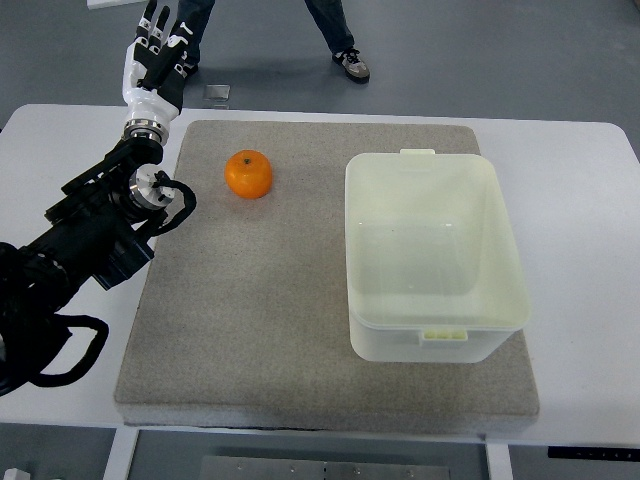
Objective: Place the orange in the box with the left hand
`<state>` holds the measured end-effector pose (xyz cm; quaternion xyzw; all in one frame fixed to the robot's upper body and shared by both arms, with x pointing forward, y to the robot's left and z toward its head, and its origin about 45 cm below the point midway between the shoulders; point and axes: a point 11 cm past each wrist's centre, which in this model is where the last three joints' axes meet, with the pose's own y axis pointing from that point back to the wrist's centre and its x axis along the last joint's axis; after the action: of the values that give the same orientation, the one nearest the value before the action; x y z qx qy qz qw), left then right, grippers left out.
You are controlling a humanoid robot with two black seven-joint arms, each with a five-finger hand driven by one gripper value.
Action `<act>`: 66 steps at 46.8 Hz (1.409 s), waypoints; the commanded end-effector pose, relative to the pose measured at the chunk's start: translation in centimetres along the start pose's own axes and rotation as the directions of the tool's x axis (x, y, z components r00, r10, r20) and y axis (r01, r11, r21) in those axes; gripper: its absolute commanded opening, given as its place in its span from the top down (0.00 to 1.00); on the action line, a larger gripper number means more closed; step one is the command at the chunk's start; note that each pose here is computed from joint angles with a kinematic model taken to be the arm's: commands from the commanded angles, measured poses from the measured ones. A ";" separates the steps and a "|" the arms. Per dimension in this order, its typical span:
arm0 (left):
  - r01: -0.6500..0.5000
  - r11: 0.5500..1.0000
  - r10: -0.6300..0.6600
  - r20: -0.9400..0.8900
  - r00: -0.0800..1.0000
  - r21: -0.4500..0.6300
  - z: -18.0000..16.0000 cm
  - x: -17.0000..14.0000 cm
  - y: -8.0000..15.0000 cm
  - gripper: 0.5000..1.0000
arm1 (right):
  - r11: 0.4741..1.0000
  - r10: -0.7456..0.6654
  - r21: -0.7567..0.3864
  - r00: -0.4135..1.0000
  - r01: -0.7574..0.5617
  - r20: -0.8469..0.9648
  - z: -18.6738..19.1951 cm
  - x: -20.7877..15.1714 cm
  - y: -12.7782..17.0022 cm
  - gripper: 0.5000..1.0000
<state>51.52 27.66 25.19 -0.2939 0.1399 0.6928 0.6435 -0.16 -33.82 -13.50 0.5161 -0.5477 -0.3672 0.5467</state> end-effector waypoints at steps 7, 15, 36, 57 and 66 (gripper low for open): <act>-0.010 1.000 0.010 -0.008 1.000 -0.007 0.2 0.1 -0.1 0.02 | 1.000 0.003 0.000 1.000 -0.003 0.000 0.0 0.1 0.0 0.14; -0.005 1.000 0.004 -0.012 1.000 -0.010 0.4 0.1 -0.1 0.02 | 1.000 0.000 0.000 1.000 0.000 0.000 0.0 0.0 0.0 0.14; -0.006 1.000 0.006 -0.003 1.000 -0.005 0.2 0.1 -0.1 0.03 | 1.000 0.000 0.000 1.000 0.000 0.000 0.0 0.0 0.0 0.14; 0.001 1.000 -0.001 0.027 1.000 -0.003 0.5 0.5 -0.1 0.02 | 1.000 0.000 0.000 1.000 0.000 0.000 0.0 0.0 0.0 0.14; 0.000 1.000 0.000 0.033 0.999 -0.006 0.7 0.6 -0.2 0.02 | 1.000 0.000 0.000 1.000 0.000 0.000 0.0 0.0 0.0 0.14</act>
<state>51.56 28.45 25.43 -0.2862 0.1286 0.6969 0.6449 -0.16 -33.83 -13.50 0.5161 -0.5477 -0.3671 0.5467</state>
